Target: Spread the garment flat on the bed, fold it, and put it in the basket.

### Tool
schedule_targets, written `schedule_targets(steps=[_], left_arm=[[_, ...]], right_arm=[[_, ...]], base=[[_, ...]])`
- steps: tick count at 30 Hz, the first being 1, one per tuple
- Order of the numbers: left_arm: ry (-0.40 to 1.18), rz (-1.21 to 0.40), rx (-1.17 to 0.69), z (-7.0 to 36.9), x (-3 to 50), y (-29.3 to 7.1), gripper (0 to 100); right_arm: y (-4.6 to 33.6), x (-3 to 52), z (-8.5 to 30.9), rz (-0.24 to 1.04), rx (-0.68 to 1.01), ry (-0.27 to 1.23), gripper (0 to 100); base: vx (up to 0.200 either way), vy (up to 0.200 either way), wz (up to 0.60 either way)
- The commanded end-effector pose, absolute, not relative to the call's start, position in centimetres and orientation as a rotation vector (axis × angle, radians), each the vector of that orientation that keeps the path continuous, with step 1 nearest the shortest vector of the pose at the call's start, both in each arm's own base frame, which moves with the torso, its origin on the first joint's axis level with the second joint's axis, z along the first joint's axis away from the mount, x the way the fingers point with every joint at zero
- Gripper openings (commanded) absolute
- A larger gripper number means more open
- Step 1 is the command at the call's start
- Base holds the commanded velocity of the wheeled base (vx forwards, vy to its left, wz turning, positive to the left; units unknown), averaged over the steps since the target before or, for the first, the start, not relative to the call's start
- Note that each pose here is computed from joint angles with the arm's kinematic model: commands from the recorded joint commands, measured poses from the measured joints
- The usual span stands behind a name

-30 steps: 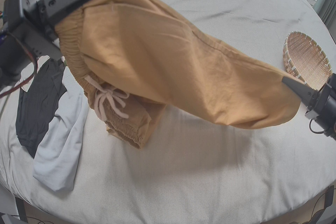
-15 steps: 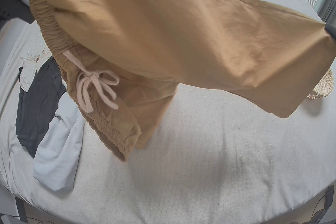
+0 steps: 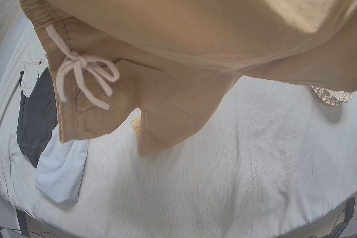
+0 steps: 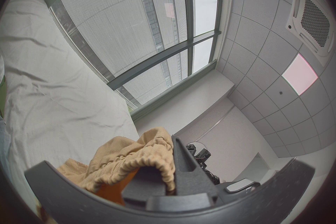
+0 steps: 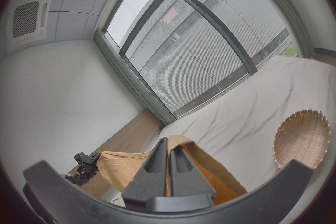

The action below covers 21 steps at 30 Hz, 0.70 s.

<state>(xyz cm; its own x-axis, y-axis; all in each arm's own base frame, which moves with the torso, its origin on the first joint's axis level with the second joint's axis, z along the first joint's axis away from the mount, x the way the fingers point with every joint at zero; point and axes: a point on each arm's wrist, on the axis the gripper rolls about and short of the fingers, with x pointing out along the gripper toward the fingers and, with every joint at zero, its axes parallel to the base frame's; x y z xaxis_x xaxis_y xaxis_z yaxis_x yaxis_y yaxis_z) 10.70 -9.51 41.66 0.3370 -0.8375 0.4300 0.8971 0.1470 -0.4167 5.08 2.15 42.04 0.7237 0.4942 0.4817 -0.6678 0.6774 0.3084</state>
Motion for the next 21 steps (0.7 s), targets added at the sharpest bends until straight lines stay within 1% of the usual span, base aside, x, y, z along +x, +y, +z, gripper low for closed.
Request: schedule_targets(steps=[1,5,8,10,11,12,13,15,18,21], left_arm=[[-0.131,-1.257,-0.684,42.9,10.1,-9.0,0],[-0.124,-1.254,-0.685,42.9,10.1,-9.0,0],[-0.119,-1.249,-0.685,42.7,9.9,-8.8,0],[-0.081,-1.223,-0.687,41.7,10.1,-8.8,0],[-0.078,-1.222,-0.687,41.7,10.1,-8.8,0],[-0.048,-1.187,-0.684,40.6,10.3,-8.6,0],[-0.038,-1.173,-0.684,40.2,10.4,-8.5,0],[0.005,-1.139,-0.683,38.6,10.4,-8.1,0],[0.071,-1.102,-0.690,36.3,10.1,-7.7,0],[0.124,-1.057,-0.712,34.8,9.5,-6.9,0]], right_arm=[[1.5,2.7,46.2,0.698,0.468,-0.445,0],[1.2,1.5,47.6,0.724,0.457,-0.463,0],[1.2,1.5,47.5,0.731,0.456,-0.440,0],[1.5,2.6,45.9,0.716,0.459,-0.358,0],[1.6,2.7,45.7,0.716,0.459,-0.353,0],[1.9,3.7,43.9,0.700,0.463,-0.283,0],[1.9,3.9,43.3,0.694,0.464,-0.263,0],[2.2,4.7,40.7,0.680,0.468,-0.189,0],[2.5,6.2,37.3,0.657,0.476,-0.121,0],[2.9,7.7,34.6,0.635,0.478,-0.092,0]], base=[[0.000,0.000,0.00],[0.000,0.000,0.00],[0.000,0.000,0.00],[0.000,0.000,0.00],[0.000,0.000,0.00],[0.000,0.000,0.00],[0.000,0.000,0.00],[0.000,0.000,0.00],[0.000,0.000,0.00],[0.000,0.000,0.00]])
